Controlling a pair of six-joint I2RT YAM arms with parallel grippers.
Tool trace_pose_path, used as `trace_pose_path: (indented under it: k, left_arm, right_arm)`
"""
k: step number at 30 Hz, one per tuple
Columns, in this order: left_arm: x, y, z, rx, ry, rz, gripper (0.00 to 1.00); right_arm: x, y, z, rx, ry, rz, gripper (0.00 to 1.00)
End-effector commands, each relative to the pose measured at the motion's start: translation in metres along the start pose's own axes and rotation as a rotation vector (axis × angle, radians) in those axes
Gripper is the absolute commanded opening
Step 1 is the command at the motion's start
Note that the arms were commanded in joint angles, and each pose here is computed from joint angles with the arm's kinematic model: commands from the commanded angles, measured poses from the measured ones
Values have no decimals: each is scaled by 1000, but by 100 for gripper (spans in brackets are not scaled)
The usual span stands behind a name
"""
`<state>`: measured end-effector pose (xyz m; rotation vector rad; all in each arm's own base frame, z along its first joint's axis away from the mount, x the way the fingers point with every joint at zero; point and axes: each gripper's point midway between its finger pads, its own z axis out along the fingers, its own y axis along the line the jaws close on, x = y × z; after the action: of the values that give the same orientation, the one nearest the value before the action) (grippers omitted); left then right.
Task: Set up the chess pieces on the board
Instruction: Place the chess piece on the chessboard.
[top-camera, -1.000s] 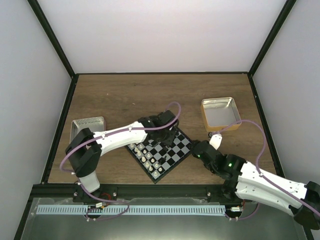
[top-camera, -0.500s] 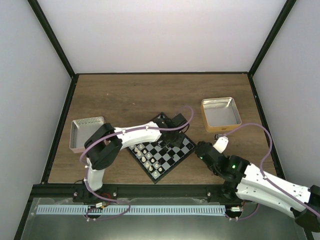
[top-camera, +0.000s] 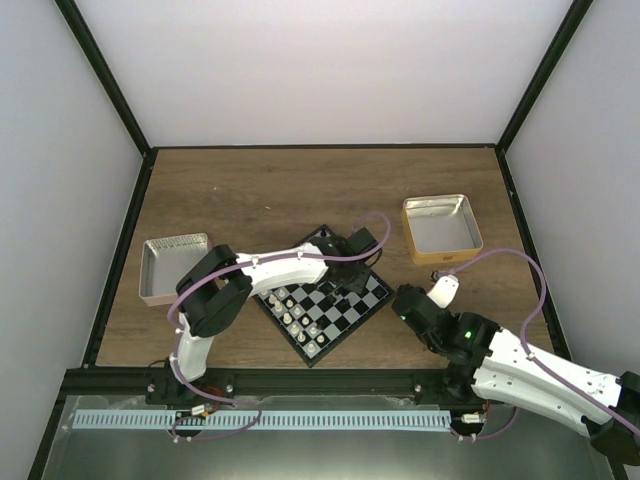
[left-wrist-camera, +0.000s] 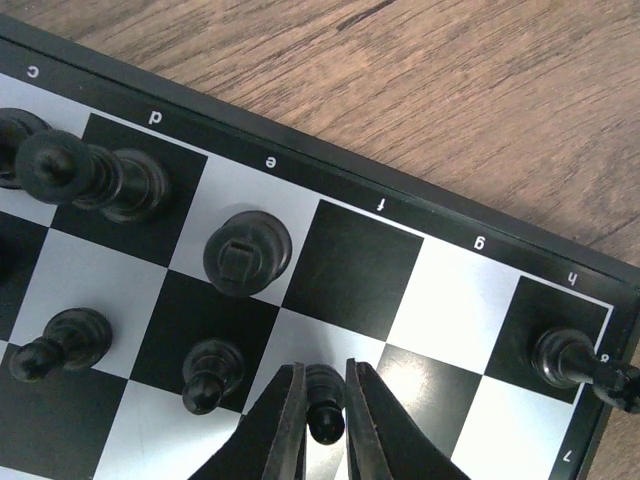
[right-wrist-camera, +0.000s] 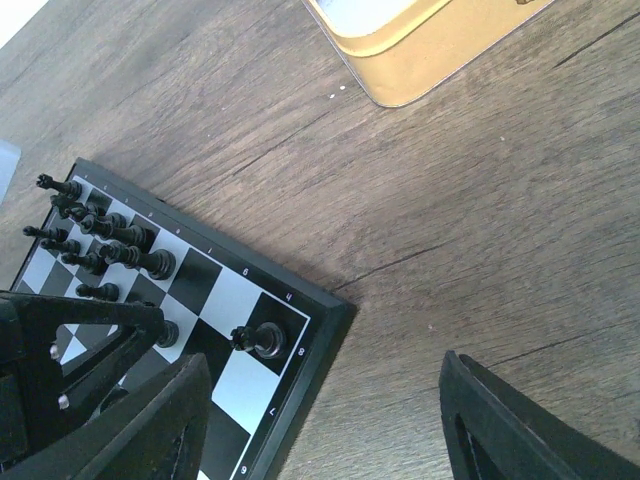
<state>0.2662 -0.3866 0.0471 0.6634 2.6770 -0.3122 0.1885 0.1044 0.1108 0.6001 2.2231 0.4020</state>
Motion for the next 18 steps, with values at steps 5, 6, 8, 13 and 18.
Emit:
trace_pose_path:
  k: [5,6,8,13,18]
  left_arm:
    - [-5,-2,-2,-11,-9,9,23]
    - [-6,-3,-4,-6,-13,12,27]
    - [-9,-7,-12,12,-25,12,33]
    - [-17,-14,-36,69,-65,0,38]
    - [-24,-8,-69,88,-154,-23,38]
  right_arm:
    - [-6,-3,0,8,-38,13,64]
    - [-6,-2,0,5,-37,12,64]
    - [-6,0,0,0,-36,10,64]
    - [-6,4,-2,-14,-28,3,64]
    - [-5,23,-5,-86,-2,-40,64]
